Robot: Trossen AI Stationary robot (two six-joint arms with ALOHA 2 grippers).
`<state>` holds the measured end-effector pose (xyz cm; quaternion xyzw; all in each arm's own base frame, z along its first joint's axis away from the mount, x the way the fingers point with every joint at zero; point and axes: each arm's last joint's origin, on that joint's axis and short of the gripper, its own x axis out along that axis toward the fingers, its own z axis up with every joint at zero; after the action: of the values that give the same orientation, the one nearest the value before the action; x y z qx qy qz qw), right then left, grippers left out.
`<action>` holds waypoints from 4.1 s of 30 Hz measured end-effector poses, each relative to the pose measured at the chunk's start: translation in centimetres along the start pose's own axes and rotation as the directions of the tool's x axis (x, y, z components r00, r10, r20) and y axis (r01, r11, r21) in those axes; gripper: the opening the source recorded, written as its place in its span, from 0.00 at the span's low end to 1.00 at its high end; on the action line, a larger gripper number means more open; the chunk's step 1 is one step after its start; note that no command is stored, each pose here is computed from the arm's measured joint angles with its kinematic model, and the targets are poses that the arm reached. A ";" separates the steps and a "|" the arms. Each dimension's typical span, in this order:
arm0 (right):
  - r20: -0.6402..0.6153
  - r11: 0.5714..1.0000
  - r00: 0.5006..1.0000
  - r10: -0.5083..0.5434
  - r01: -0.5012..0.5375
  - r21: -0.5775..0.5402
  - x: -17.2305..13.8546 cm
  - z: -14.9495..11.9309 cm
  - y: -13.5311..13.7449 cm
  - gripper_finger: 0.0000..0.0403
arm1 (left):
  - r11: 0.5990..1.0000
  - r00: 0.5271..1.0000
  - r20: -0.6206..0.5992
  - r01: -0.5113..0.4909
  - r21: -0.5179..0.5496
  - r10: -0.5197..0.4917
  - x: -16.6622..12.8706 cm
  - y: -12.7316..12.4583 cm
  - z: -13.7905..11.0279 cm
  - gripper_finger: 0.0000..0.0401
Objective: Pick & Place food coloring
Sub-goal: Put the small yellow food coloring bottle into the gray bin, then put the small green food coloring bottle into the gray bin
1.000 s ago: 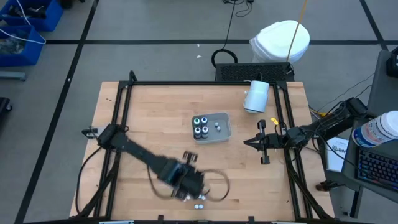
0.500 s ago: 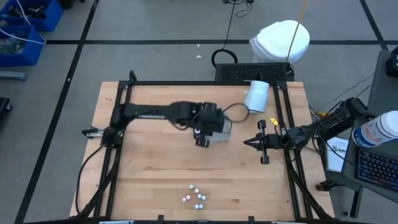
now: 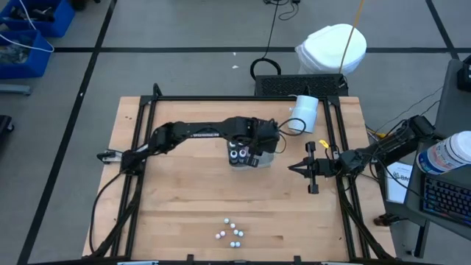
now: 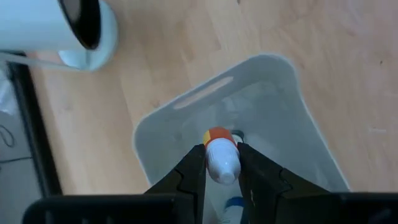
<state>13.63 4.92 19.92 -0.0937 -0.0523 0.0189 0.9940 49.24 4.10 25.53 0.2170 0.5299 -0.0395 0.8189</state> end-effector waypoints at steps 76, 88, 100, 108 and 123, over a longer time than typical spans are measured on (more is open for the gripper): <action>-0.002 1.000 1.000 0.004 -0.004 -0.023 0.0 0.0 0.0 0.00 | 0.999 0.998 -0.056 0.043 0.006 -0.042 6.6 2.7 -2.7 0.20; -0.002 1.000 1.000 0.004 -0.005 -0.028 0.0 0.0 0.0 0.00 | 0.998 0.998 -0.029 0.052 -0.036 -0.053 6.7 3.2 -2.8 0.20; -0.002 1.000 1.000 0.005 -0.005 -0.028 0.0 0.0 0.0 0.00 | 0.996 0.996 -0.054 0.069 -0.049 -0.072 8.2 3.4 -3.5 0.20; -0.009 0.999 1.000 0.006 -0.006 -0.049 0.0 -0.1 0.0 0.00 | 0.997 0.996 -0.056 0.067 -0.050 -0.069 8.2 3.4 -3.5 0.21; -0.010 0.999 1.000 0.006 -0.007 -0.049 0.0 -0.1 0.0 0.00 | 0.998 0.998 -0.070 -0.001 -0.069 -0.004 6.4 3.7 -3.0 0.40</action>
<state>13.60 4.91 19.82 -0.1185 -0.0475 0.0204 0.9916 50.61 9.67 19.97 0.1894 0.5593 -0.0142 0.8069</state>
